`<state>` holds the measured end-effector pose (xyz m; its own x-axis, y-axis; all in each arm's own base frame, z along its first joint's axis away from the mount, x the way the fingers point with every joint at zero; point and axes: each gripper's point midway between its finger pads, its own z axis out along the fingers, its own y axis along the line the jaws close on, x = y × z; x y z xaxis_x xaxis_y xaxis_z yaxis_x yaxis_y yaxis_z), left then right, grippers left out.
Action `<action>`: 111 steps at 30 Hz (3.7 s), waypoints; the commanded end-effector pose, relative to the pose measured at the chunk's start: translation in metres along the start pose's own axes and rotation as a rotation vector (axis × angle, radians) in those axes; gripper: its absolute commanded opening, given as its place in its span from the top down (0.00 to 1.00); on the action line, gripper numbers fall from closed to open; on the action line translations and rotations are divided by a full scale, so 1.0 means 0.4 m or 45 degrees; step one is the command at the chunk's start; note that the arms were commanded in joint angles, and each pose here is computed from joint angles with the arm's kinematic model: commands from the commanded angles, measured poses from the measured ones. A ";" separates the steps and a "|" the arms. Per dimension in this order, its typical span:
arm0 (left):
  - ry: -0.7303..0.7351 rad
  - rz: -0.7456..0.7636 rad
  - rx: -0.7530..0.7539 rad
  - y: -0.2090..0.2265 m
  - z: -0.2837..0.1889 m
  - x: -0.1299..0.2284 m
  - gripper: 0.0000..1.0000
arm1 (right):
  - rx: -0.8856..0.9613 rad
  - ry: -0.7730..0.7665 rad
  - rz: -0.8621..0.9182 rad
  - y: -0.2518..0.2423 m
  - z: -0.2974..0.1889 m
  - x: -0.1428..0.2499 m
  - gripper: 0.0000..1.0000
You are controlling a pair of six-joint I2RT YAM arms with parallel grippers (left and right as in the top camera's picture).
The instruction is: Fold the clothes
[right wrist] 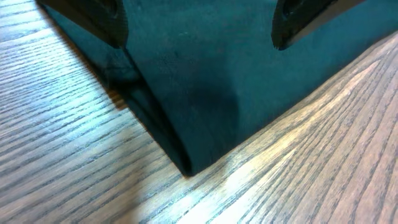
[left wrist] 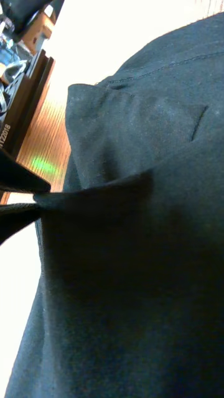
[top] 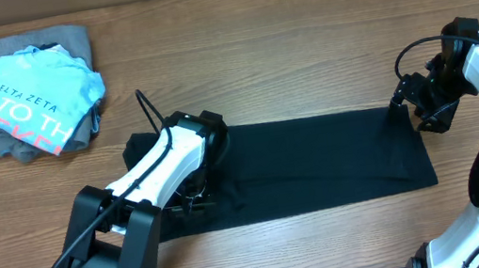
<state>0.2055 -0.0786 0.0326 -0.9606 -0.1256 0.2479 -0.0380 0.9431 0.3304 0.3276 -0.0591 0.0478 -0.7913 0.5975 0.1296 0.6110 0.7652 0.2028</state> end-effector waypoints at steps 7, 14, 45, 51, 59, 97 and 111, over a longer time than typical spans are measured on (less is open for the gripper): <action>-0.015 -0.027 -0.004 0.034 -0.034 0.029 0.96 | -0.006 -0.038 -0.005 0.001 -0.019 -0.006 0.23; -0.014 -0.097 0.010 0.087 -0.079 0.075 0.96 | -0.006 -0.039 -0.005 0.001 -0.019 -0.006 0.23; -0.332 -0.038 0.281 -0.011 -0.029 -0.100 0.84 | -0.364 -0.317 -0.124 0.056 -0.259 -0.032 0.19; -0.255 -0.120 0.265 0.029 0.094 -0.071 0.87 | -0.198 -0.217 -0.039 -0.001 -0.214 0.016 0.20; -0.182 -0.275 0.202 0.117 0.177 -0.050 0.88 | -0.186 -0.262 0.016 -0.024 -0.124 -0.008 0.44; -0.137 -0.456 0.249 0.169 0.194 -0.060 0.84 | -0.235 -0.284 -0.181 0.036 0.094 0.052 0.55; -0.136 -0.452 0.249 0.169 0.194 -0.060 0.84 | -0.284 -0.215 -0.204 0.055 0.142 0.057 0.70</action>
<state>0.2278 -0.0074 -0.0033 -0.9120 -0.4102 0.0081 -0.4078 0.9086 0.0904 0.3261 -0.0208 0.0052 -0.8422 0.5297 -0.1002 0.4516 0.7947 0.4055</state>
